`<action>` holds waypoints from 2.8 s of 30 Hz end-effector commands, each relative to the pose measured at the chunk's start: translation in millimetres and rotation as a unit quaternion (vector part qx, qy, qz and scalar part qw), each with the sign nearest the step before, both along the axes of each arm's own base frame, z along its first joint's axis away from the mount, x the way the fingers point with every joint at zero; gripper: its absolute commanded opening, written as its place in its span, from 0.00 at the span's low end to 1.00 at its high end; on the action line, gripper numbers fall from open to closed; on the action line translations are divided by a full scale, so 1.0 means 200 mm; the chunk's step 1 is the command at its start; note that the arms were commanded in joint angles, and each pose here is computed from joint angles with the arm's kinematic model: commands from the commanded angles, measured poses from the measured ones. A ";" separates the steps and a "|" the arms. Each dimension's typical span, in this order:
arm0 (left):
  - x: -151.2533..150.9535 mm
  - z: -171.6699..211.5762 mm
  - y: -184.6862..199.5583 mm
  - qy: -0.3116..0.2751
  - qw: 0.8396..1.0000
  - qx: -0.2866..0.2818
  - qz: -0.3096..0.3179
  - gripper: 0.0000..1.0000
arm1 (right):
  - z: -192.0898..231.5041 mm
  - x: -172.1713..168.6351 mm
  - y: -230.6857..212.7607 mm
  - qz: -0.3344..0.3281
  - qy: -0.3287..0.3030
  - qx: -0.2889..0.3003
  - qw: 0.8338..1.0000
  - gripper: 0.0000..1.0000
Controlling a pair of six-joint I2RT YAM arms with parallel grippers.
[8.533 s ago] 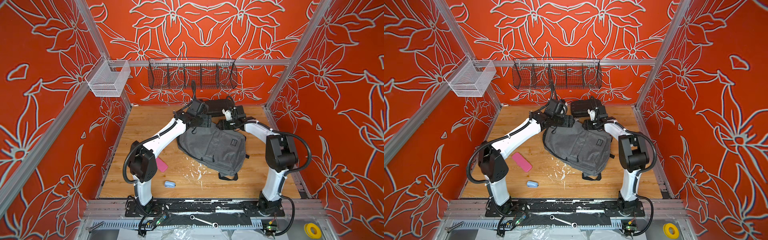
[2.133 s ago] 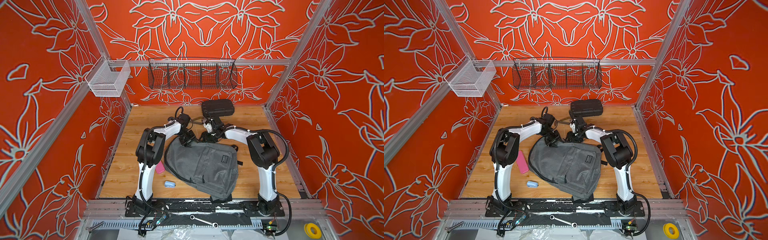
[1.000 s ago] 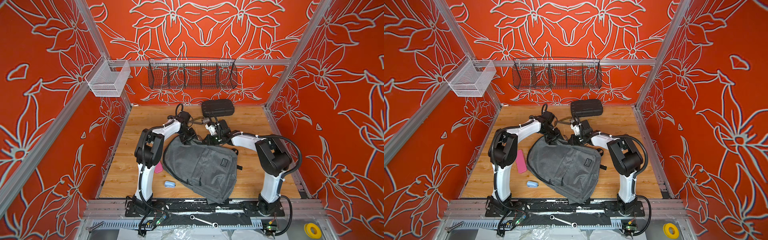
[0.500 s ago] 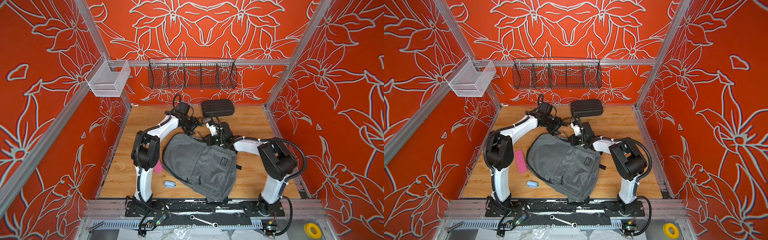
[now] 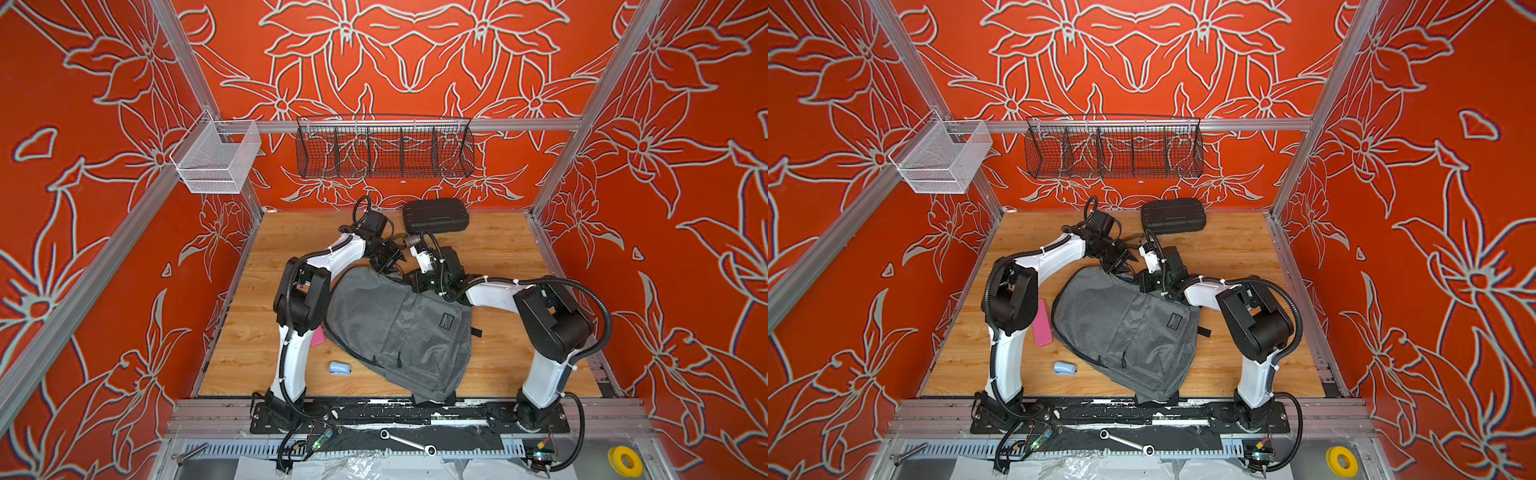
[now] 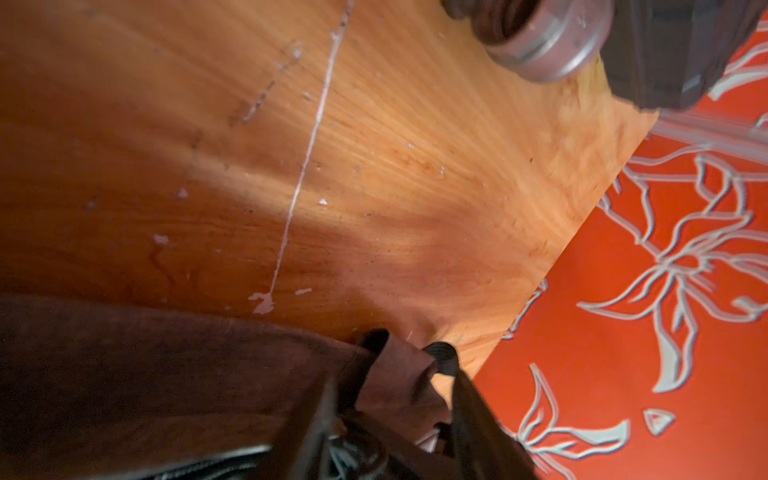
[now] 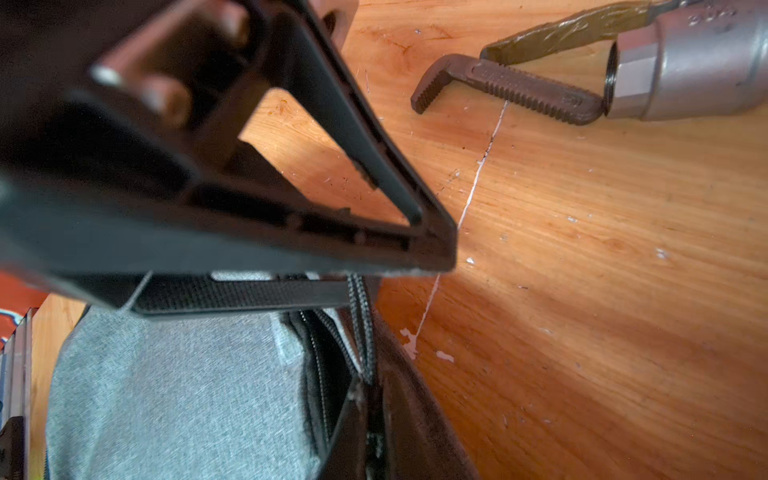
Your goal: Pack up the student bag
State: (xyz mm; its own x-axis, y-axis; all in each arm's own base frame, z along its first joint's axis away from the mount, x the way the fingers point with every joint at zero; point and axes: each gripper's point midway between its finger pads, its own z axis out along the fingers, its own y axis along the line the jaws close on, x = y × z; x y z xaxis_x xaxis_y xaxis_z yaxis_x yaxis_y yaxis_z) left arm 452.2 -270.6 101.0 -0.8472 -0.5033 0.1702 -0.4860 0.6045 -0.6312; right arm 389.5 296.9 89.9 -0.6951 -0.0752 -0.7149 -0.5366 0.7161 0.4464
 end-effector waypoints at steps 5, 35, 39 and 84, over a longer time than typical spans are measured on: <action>0.02 -0.04 -0.02 0.001 1.000 0.003 -0.008 0.22 | 0.12 0.04 0.01 -0.003 -0.045 0.002 0.999 0.00; 0.04 0.31 -0.08 -0.122 0.990 -0.033 -0.069 0.00 | -0.02 -0.24 -0.22 0.157 0.136 -0.117 0.971 0.58; 0.05 0.33 -0.08 -0.132 0.988 -0.035 -0.070 0.00 | -0.08 -0.28 -0.24 0.170 0.173 -0.132 0.961 0.47; 0.04 1.12 -0.18 -0.295 0.929 -0.129 -0.181 0.00 | 0.63 0.07 -0.34 0.141 -0.125 -0.071 0.979 0.59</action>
State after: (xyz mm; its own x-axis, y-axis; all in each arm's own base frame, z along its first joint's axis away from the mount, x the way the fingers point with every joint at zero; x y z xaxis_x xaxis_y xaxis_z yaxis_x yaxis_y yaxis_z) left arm 466.1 -301.9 304.1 -0.9403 -0.2032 -0.2730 0.1445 0.4878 -0.8609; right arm 392.1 208.5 207.0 -0.5010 -0.3458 -0.7934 -0.7496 0.6315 0.1981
